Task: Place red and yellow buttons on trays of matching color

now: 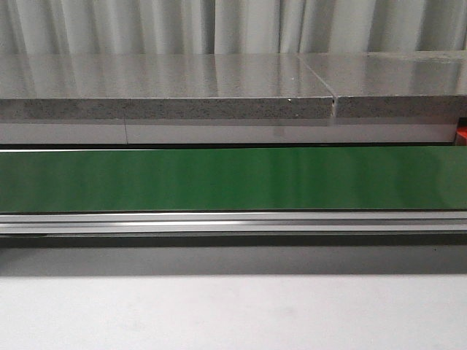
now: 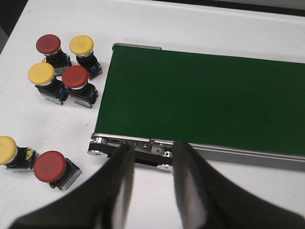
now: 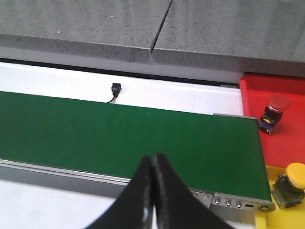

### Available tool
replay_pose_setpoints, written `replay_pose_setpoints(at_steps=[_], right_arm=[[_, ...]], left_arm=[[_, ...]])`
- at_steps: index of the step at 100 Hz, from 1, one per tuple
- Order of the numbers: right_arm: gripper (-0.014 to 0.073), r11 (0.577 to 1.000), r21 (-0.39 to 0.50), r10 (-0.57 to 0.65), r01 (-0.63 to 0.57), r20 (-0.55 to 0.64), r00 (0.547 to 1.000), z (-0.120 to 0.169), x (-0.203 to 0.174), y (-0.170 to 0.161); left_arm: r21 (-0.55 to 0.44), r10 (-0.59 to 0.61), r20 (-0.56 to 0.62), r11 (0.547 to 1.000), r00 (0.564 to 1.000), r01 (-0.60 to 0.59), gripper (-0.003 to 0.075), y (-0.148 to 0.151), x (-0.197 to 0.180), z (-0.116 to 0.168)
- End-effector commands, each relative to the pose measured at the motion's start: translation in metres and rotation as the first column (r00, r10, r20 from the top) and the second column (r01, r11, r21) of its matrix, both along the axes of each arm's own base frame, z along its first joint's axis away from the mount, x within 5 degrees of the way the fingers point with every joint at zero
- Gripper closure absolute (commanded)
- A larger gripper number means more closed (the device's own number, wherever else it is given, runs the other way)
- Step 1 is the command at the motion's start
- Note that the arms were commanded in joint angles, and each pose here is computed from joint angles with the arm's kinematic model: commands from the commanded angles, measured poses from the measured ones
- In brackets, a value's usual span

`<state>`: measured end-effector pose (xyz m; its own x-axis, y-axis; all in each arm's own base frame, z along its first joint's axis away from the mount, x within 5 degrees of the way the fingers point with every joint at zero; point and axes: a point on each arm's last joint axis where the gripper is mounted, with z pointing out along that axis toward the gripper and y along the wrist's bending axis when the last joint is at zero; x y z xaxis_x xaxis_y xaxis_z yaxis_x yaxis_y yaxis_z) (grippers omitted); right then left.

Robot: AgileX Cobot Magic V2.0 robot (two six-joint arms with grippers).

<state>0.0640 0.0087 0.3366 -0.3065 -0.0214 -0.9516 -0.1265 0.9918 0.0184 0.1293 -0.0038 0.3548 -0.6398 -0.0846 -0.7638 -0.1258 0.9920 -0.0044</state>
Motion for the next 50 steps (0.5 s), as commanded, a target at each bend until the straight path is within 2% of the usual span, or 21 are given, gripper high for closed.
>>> replay_pose_setpoints(at_steps=[1,7,27,50], right_arm=[[0.0631,1.000,0.003,0.001,-0.001,0.086,0.996,0.013,0.001,0.000],[0.0631,1.000,0.003,0.001,-0.001,0.086,0.996,0.013,0.001,0.000],[0.0631,1.000,0.003,0.001,-0.001,0.086,0.996,0.013,0.001,0.000],[0.0631,1.000,0.003,0.001,-0.001,0.086,0.996,0.013,0.001,0.000]], left_arm=[[-0.022,0.015,0.083,1.000,0.996,-0.013,0.0258,0.000,0.003,0.014],[-0.033,0.031,0.062,0.999,0.998,-0.029,0.0223,-0.001,0.006,0.012],[-0.045,0.039,-0.052,0.998,0.998,-0.042,0.0230,-0.006,0.026,0.003],[-0.146,0.056,-0.164,0.986,0.985,-0.081,0.0230,-0.004,0.056,-0.008]])
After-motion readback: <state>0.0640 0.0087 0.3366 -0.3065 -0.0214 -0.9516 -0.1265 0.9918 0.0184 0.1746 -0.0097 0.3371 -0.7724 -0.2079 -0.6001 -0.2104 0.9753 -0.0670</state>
